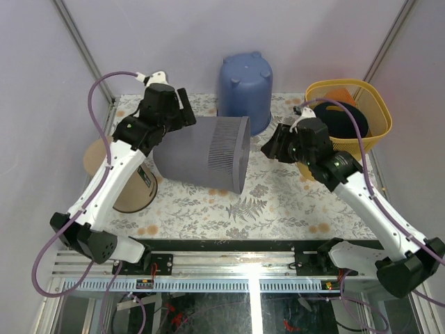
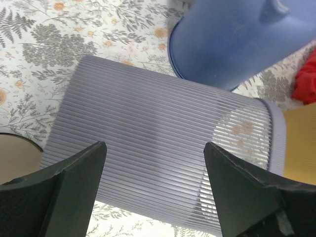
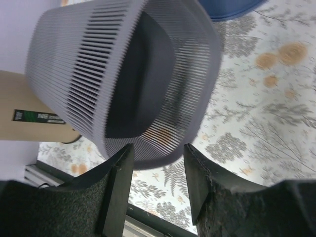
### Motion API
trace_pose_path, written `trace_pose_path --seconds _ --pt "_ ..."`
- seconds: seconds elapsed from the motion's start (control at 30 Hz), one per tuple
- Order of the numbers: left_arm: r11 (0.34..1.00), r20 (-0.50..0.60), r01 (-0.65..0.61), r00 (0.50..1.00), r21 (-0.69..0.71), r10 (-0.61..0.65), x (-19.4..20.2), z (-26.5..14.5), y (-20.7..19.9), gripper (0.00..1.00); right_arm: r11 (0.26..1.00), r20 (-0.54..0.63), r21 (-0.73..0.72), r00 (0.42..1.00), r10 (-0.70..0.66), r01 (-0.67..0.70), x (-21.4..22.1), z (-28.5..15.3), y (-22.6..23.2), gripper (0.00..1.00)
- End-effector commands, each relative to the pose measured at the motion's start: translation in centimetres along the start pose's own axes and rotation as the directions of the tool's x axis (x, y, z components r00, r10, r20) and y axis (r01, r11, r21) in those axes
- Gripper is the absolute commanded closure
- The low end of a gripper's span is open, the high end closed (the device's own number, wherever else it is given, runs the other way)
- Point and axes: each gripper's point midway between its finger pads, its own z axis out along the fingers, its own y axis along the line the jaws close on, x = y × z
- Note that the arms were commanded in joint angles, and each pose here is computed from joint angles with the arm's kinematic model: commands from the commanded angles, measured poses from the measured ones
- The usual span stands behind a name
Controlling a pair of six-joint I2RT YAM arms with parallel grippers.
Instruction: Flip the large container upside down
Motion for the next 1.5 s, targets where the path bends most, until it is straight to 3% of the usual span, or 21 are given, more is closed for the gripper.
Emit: trace_pose_path --seconds 0.0,0.23,0.5,1.07,1.27,1.47 --pt "0.996 0.010 0.088 0.996 0.028 -0.089 -0.5 1.6 1.7 0.19 0.987 0.028 -0.160 1.000 -0.011 0.015 -3.2 0.4 5.0 0.48" --pt "0.969 -0.022 0.246 0.969 0.039 -0.245 0.3 4.6 6.5 0.12 0.982 -0.035 -0.189 0.999 -0.036 0.029 -3.4 3.1 7.8 0.48" --pt "0.964 -0.050 0.261 0.964 -0.047 -0.263 0.6 7.0 10.2 0.12 0.988 -0.103 -0.149 0.993 -0.062 0.046 -2.2 5.4 8.9 0.46" --pt "0.959 -0.139 0.282 0.951 0.018 -0.277 2.9 10.5 10.0 0.16 0.996 -0.186 -0.037 0.978 -0.089 0.084 -0.6 8.5 9.8 0.46" --pt "0.955 -0.148 0.293 0.948 0.049 -0.283 2.9 9.9 9.4 0.22 0.994 -0.211 -0.003 0.971 -0.110 0.111 -0.4 8.9 9.5 0.46" --pt "0.953 -0.122 0.290 0.953 0.084 -0.279 1.2 7.7 8.4 0.23 0.995 -0.197 -0.043 0.975 -0.102 0.095 -0.8 8.5 10.5 0.46"
